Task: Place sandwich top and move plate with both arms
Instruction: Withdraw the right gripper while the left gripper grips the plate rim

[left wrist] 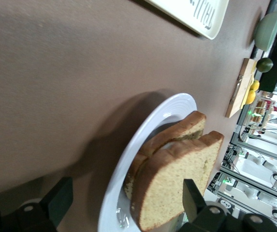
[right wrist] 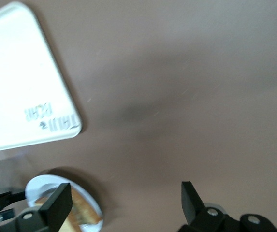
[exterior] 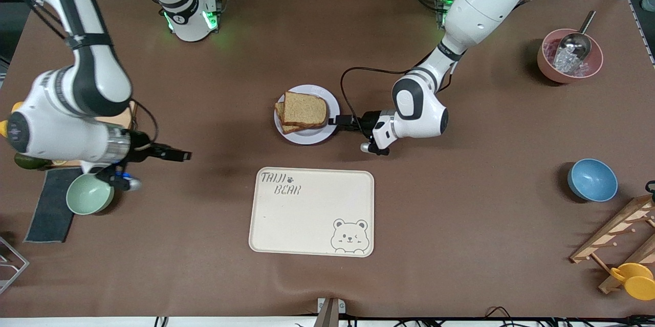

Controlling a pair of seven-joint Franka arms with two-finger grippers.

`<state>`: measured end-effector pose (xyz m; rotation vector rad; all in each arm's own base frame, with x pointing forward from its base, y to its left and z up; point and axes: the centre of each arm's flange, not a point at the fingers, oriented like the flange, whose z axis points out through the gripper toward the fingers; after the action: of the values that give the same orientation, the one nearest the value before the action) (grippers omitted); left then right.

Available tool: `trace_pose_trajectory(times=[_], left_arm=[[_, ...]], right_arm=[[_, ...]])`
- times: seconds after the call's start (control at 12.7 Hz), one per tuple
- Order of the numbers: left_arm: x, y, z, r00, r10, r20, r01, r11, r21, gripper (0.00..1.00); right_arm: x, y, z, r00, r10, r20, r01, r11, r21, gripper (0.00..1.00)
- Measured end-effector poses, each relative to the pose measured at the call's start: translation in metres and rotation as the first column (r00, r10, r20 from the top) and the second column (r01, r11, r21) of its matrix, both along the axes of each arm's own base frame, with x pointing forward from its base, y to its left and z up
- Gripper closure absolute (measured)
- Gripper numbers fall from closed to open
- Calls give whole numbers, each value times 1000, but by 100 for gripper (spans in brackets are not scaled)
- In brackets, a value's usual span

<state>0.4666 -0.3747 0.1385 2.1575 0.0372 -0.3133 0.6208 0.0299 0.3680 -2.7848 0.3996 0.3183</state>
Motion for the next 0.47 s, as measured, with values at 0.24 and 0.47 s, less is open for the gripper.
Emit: trace_pose_trajectory(times=[0.24, 0.47], left_arm=[[-14, 1, -10, 1000, -21, 5, 21, 1000, -2, 0], [-24, 0, -16, 1000, -11, 4, 11, 1000, -20, 0]], right_arm=[[7, -58, 16, 994, 98, 51, -94, 992, -79, 0], [15, -81, 62, 978, 197, 71, -184, 970, -159, 0]])
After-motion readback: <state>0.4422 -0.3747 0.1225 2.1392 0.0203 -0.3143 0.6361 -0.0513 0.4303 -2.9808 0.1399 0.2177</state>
